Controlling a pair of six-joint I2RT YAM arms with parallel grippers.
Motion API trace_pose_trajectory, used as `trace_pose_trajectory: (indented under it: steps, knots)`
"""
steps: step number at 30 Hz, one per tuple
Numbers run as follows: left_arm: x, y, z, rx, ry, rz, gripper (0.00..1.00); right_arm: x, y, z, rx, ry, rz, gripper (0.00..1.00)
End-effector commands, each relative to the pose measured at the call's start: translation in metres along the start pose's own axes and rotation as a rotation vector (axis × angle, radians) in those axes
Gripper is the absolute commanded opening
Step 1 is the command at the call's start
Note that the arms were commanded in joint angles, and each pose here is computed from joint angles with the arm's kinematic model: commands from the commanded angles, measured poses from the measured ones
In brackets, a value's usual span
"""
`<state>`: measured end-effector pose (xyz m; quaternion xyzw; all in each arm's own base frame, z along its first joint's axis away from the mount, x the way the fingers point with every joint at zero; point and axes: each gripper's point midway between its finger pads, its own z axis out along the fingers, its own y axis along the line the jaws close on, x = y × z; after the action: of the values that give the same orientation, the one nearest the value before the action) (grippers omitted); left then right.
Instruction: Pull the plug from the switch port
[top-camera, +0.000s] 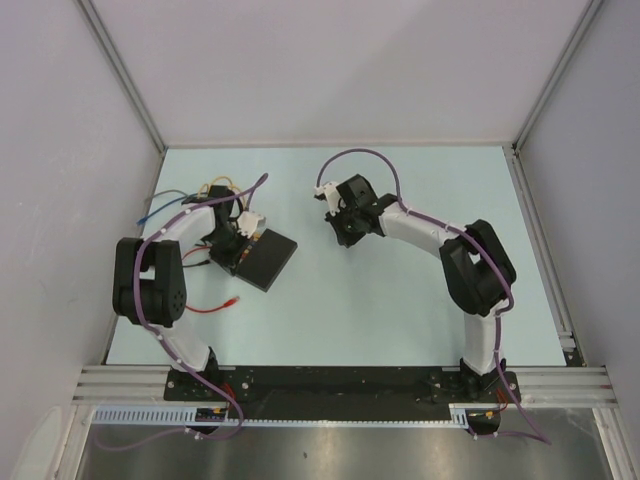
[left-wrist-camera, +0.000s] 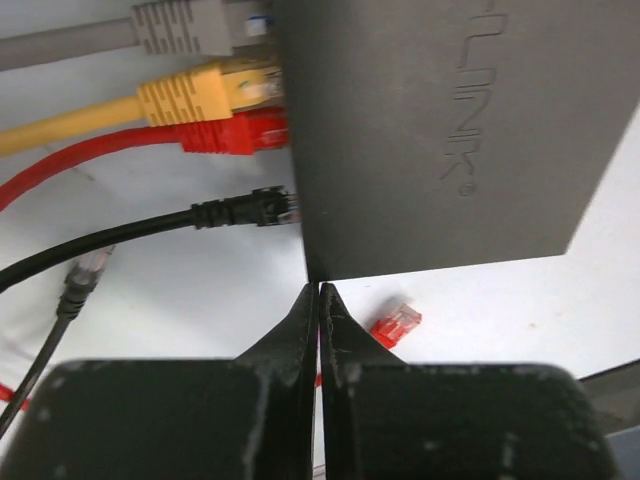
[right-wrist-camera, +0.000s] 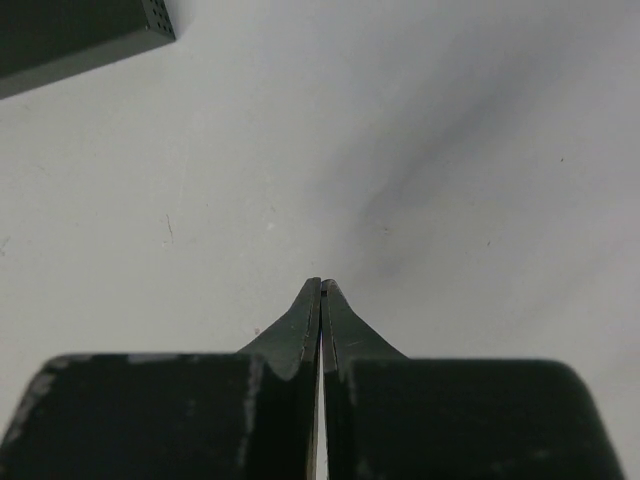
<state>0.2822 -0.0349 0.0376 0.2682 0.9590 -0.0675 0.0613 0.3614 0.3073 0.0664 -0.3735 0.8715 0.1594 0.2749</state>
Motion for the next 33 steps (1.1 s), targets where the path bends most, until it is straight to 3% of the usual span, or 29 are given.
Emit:
trace_pose_trajectory:
  steps: [1, 10, 15, 19, 27, 31, 33]
  knots:
    - [-0.004, 0.032, -0.003, -0.161, -0.013, 0.039, 0.00, -0.026, -0.002, 0.005, 0.022, -0.053, -0.029, 0.00]
    - [-0.013, 0.022, 0.016, -0.115, -0.039, 0.053, 0.00, -0.049, -0.012, 0.014, 0.060, -0.075, -0.053, 0.00]
    - [-0.025, -0.025, 0.019, 0.022, -0.074, 0.147, 0.00, -0.045, -0.014, 0.009, 0.076, -0.072, -0.051, 0.00]
    - [-0.023, -0.063, 0.031, 0.073, -0.027, 0.297, 0.00, -0.045, -0.025, -0.005, 0.100, -0.082, -0.026, 0.00]
    - [-0.092, -0.147, 0.039, 0.220, -0.071, 0.506, 0.00, -0.033, -0.064, -0.036, 0.126, -0.073, 0.059, 0.00]
    - [-0.142, -0.175, 0.007, 0.305, -0.230, 0.549, 0.00, -0.033, -0.075, -0.045, 0.157, -0.086, 0.071, 0.00]
    - [-0.151, -0.179, -0.017, 0.346, -0.256, 0.540, 0.06, -0.038, -0.080, -0.053, 0.170, -0.106, 0.071, 0.00]
